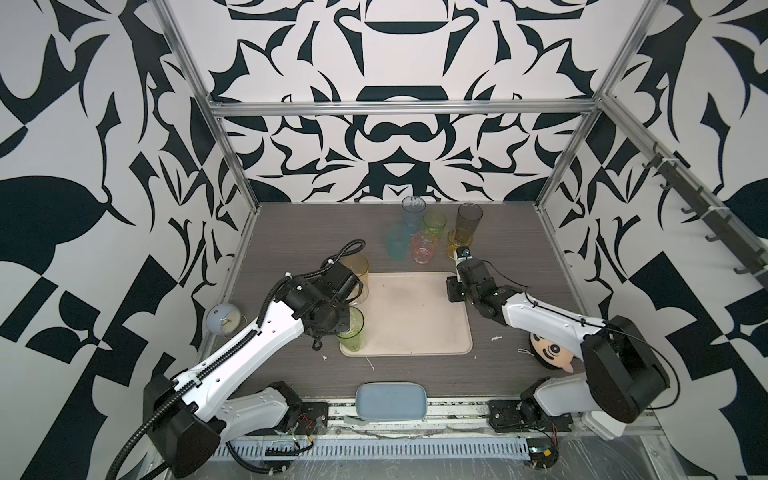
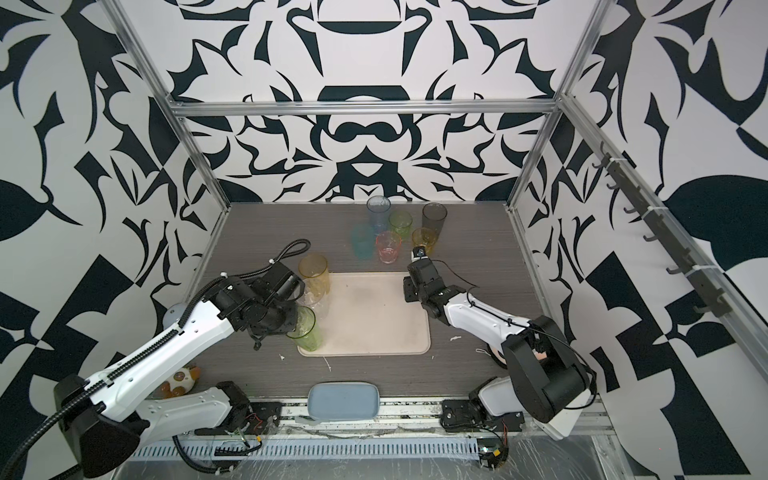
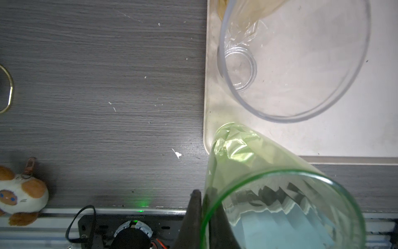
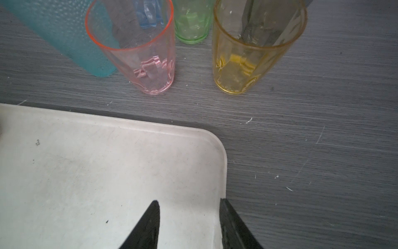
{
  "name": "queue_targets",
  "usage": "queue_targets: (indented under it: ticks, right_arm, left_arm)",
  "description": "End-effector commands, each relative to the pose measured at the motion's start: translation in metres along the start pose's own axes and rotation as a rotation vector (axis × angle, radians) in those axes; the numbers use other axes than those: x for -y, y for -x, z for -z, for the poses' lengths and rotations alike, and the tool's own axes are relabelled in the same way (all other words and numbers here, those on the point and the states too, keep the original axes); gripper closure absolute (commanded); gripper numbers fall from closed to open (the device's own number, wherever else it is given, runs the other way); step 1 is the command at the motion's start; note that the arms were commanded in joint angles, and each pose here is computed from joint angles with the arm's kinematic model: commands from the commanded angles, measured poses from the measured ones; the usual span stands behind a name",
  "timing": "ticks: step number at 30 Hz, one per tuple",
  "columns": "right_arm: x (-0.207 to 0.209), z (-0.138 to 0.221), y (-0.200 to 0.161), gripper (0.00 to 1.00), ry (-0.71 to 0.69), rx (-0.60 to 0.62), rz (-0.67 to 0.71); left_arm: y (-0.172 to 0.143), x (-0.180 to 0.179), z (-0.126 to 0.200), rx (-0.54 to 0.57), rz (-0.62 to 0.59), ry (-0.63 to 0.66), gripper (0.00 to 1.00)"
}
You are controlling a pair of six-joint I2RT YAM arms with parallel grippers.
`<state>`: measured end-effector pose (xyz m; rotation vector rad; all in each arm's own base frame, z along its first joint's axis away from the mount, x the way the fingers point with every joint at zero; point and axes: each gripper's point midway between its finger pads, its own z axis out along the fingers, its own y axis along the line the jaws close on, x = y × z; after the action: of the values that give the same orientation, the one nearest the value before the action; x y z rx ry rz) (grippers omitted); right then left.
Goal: Place the glasses into the tray
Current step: Place the glass on the tray.
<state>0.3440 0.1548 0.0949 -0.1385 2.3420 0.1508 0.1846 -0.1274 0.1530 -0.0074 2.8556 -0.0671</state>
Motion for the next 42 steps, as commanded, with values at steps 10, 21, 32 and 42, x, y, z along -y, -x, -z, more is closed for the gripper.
queue_targets:
  ticks: [10,21,32,42]
  right_arm:
    - [-0.003,0.010,0.023,0.52,0.005,0.064,-0.018]
    - [-0.003,0.010,0.023,0.52,0.005,0.064,-0.018]
    - [-0.003,0.010,0.023,0.52,0.004,0.062,-0.015]
    - [-0.002,0.012,0.023,0.52,0.006,0.064,-0.019]
  left_arm:
    - [-0.002,0.001,-0.018,-0.008,-0.003,0.049,1.00]
    - [-0.004,0.001,-0.026,-0.021,-0.002,0.061,0.98]
    - [0.005,0.007,-0.016,0.009,-0.003,0.039,0.73]
    - [0.032,-0.001,0.028,0.120,-0.045,0.076,0.55]
